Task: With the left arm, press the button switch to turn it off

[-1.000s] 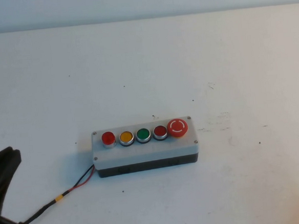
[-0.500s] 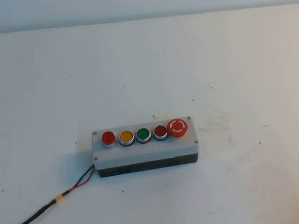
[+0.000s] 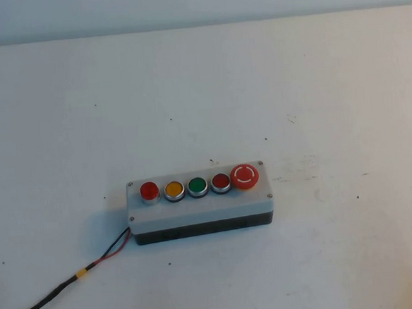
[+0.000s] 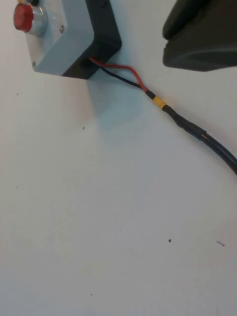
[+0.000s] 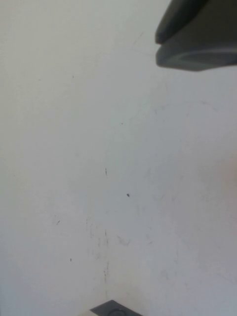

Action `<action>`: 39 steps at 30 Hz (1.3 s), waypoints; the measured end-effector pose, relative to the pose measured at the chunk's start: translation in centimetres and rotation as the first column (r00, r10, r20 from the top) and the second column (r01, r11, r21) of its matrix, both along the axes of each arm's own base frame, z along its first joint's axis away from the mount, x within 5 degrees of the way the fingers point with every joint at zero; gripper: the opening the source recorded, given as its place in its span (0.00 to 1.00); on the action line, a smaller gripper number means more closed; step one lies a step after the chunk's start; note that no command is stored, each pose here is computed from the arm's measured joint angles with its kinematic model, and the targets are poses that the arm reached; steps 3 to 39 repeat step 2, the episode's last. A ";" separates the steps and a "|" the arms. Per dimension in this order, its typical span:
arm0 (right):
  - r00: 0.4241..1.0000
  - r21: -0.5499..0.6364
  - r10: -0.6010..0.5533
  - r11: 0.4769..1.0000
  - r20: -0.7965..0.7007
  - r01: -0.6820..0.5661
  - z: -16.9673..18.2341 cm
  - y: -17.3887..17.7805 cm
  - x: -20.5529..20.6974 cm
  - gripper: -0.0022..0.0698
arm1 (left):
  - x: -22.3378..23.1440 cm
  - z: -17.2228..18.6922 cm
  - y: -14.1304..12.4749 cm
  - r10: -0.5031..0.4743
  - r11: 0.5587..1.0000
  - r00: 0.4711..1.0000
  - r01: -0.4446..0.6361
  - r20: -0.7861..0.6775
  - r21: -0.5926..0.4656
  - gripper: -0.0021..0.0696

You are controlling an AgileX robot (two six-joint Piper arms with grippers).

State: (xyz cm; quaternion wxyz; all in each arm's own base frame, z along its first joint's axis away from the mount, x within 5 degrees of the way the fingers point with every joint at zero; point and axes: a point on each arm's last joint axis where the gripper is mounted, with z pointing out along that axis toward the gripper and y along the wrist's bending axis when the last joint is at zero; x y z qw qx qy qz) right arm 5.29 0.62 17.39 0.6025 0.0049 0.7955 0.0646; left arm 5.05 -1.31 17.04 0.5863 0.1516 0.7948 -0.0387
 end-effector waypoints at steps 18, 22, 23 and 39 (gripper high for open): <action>1.000 0.000 0.000 1.000 0.000 0.000 0.0 0.0 0.0 0.01 | 0.0 0.0 0.0 0.000 1.000 1.000 0.000 -0.001 0.000 0.02; 1.000 0.000 0.000 1.000 0.000 0.000 0.0 0.0 0.0 0.01 | 0.0 0.0 0.0 0.000 1.000 1.000 0.000 -0.001 0.000 0.02; 1.000 0.000 0.000 1.000 0.000 0.000 0.0 0.0 0.0 0.01 | 0.0 0.0 0.0 0.000 1.000 1.000 0.000 -0.001 0.000 0.02; 1.000 0.000 0.000 1.000 0.000 0.000 0.0 0.0 0.0 0.01 | 0.0 0.0 0.0 0.000 1.000 1.000 0.000 -0.001 0.000 0.02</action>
